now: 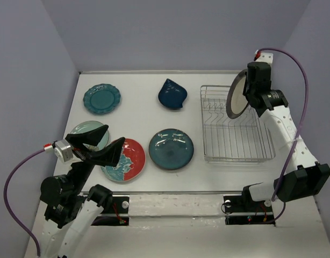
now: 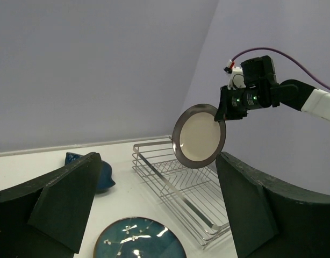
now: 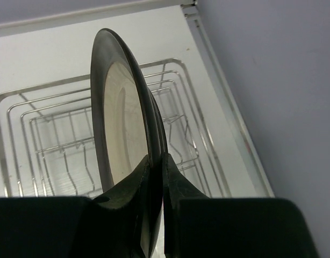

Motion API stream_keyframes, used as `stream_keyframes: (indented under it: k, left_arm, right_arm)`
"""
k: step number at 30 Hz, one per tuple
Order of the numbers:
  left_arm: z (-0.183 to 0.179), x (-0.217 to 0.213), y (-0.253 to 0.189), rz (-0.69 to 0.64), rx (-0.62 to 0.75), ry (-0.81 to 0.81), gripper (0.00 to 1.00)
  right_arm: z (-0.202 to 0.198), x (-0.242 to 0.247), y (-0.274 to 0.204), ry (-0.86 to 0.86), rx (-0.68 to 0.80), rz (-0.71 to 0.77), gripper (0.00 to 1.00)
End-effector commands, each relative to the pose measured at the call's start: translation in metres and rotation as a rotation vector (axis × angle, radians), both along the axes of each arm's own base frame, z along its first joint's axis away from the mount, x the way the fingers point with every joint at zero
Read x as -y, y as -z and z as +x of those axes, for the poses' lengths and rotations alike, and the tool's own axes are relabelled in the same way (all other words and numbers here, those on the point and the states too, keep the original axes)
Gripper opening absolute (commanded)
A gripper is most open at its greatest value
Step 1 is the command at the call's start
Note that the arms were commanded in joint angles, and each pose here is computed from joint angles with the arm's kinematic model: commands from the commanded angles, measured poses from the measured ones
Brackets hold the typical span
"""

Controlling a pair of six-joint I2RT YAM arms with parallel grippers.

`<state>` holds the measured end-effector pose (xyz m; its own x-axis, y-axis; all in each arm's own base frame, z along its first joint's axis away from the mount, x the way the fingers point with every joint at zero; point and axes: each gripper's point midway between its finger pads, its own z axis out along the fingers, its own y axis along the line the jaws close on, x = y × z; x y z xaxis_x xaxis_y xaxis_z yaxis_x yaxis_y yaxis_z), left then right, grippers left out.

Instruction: Load the plates into the dish rack

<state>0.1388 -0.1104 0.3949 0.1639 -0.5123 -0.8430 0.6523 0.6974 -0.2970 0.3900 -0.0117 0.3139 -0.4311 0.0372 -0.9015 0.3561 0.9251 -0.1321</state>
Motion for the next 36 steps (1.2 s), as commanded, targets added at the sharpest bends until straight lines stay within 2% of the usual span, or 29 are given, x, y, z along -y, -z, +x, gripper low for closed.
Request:
stream_keyframes:
  k: [1, 6, 9, 14, 20, 30, 36]
  left_arm:
    - [-0.01, -0.006, -0.021, -0.026, 0.066, -0.004, 0.99]
    - [-0.015, -0.011, -0.024, -0.039, 0.082, -0.015, 0.99]
    - [-0.019, -0.012, -0.025, -0.046, 0.091, -0.015, 0.99]
    - [-0.021, -0.014, -0.027, -0.053, 0.094, -0.015, 0.99]
    - [-0.025, -0.017, -0.028, -0.062, 0.105, -0.012, 0.99]
    - [-0.028, -0.016, -0.029, -0.066, 0.108, 0.001, 0.99]
    - [-0.027, -0.016, -0.029, -0.066, 0.106, 0.0, 0.99]
  right_arm:
    - [0.002, 0.043, -0.129, 0.16, 0.434, -0.05, 0.07]
    - [0.004, 0.066, -0.142, 0.165, 0.419, -0.241, 0.07]
    - [0.001, 0.09, -0.138, 0.2, 0.406, -0.281, 0.07]
    - [-0.003, 0.104, -0.136, 0.132, 0.416, -0.336, 0.07]
    - [0.002, 0.103, -0.108, 0.083, 0.351, -0.358, 0.07]
    - [-0.007, 0.099, -0.102, 0.063, 0.356, -0.351, 0.07]
    - [-0.003, 0.097, -0.074, 0.041, 0.298, -0.343, 0.07]
